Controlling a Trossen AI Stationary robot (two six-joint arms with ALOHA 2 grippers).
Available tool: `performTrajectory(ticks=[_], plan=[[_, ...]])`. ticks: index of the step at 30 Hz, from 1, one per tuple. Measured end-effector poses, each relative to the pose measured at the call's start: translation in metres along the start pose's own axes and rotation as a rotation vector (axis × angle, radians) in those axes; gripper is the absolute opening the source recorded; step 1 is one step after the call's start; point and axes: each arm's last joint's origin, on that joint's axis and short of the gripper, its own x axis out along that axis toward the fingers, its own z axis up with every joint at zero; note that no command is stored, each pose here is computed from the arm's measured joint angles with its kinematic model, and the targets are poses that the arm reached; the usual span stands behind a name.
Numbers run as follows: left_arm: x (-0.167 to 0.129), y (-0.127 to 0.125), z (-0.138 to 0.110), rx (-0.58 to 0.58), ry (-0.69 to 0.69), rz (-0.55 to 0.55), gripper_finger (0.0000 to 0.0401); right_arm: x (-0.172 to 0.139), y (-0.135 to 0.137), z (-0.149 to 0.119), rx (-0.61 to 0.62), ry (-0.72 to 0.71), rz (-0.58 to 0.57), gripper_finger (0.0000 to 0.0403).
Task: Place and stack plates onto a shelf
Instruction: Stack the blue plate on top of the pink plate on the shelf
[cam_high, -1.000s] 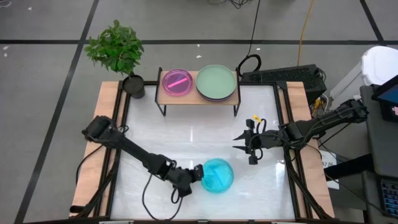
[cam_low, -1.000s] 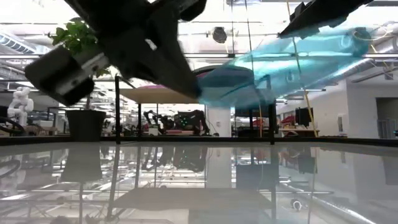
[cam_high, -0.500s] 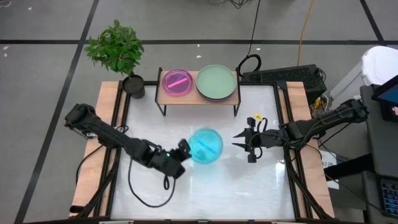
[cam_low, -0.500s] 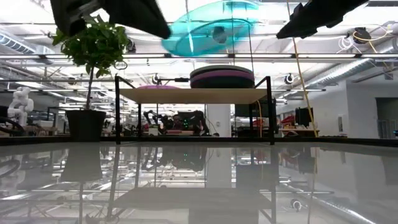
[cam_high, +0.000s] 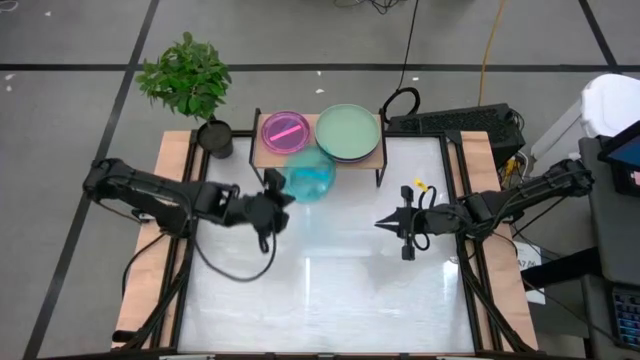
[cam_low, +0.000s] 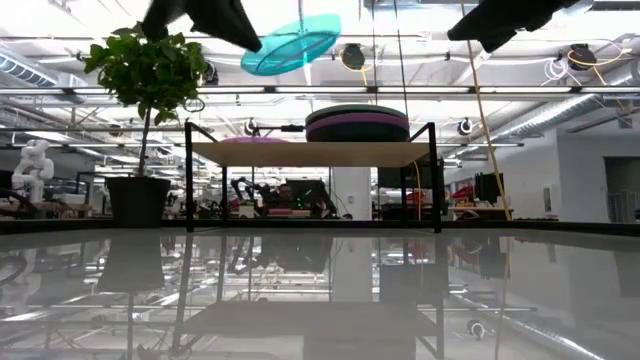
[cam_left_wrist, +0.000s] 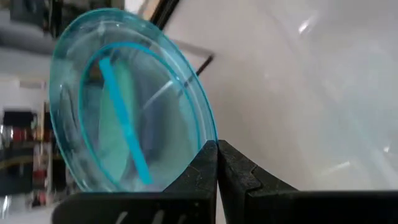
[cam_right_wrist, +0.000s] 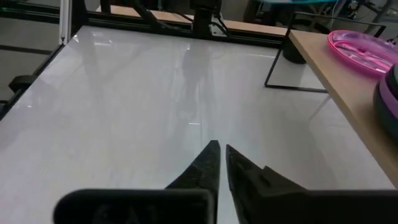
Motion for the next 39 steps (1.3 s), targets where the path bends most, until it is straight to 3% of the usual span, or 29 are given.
performTrajectory(ticks=[9, 16, 28, 39], plan=[[0.027, 0.038, -0.051, -0.105, 0.216, 0.045, 0.0005, 0.000, 0.000, -0.001, -0.005, 0.007, 0.000, 0.0001], [0.038, 0.055, -0.079, -0.188, 0.307, 0.068, 0.0005, 0.000, 0.000, -0.002, -0.008, 0.016, 0.000, 0.0000], [0.047, 0.072, -0.113, -0.366, 0.313, 0.031, 0.0005, 0.000, 0.000, -0.003, 0.012, 0.033, 0.002, 0.0000], [0.049, 0.078, -0.126, -0.492, 0.285, 0.002, 0.0005, 0.000, 0.000, -0.003, 0.009, 0.034, 0.003, 0.0000]])
